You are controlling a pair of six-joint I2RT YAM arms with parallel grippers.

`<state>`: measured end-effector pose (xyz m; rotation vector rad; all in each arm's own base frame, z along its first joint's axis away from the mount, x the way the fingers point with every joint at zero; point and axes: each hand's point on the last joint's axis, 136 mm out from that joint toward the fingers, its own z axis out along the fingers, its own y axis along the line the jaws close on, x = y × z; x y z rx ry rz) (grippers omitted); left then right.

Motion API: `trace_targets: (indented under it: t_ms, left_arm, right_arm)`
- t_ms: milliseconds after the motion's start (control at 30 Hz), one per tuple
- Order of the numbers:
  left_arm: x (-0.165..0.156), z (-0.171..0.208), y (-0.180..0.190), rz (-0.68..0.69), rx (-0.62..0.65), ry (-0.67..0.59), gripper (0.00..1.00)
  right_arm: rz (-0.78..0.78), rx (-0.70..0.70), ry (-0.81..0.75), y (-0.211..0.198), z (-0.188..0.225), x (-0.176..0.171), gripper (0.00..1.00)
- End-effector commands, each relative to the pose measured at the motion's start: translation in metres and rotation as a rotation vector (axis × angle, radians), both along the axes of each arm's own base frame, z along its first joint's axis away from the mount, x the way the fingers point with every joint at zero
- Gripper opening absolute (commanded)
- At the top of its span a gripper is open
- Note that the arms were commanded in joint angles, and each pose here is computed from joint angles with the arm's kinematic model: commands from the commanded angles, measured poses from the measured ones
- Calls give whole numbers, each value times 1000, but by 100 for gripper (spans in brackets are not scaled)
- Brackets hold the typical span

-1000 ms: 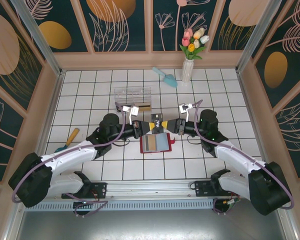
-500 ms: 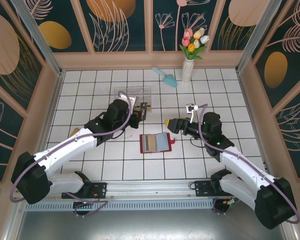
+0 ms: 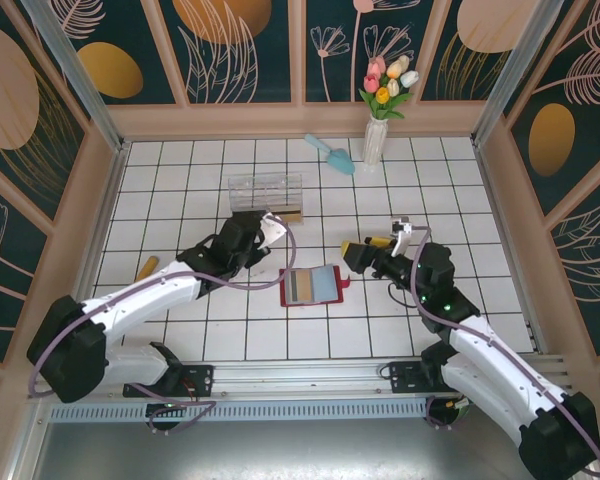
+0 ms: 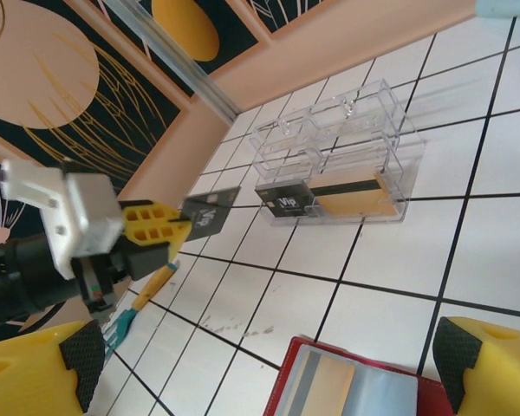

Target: Take the credit cards out of the card holder

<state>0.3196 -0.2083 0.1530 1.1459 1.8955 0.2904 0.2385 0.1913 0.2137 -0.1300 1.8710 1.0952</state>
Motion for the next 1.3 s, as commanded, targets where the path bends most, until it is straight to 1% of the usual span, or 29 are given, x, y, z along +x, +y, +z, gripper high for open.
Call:
trace_targets:
  t_ms: [0,133,167,267,433,600,733,900,1067,1267]
  left_arm:
    - [11,2,1,-147,246,-47,0]
    - [21,1,2,-241,328,8,0]
    - [22,-6,7,-267,384,34,0]
    - [39,-4,16,-281,475,31,0]
    - [54,-11,23,-327,521,68,0]
    - [60,-20,20,-360,531,79,0]
    - [65,-30,28,-352,540,92,0]
    - [68,-42,27,-358,500,114,0]
    - [73,-51,24,-366,489,118,0]
    - [83,-55,23,-339,467,133,0]
  right_arm:
    - [-9,1,-40,-2,5,-2,99]
    - [-3,2,-50,-2,6,-5,99]
    - [-5,0,-51,-3,5,-5,99]
    - [29,-32,-57,0,3,-8,99]
    - [-5,-51,-44,-4,0,-4,99]
    - [-11,-53,-50,-5,-2,-4,99]
    - [-15,-59,-34,-5,-7,-2,99]
    - [-30,-70,-15,-7,-14,2,99]
    - [-38,-75,-6,-8,-16,4,99]
    - [-41,-76,-4,-8,-17,5,99]
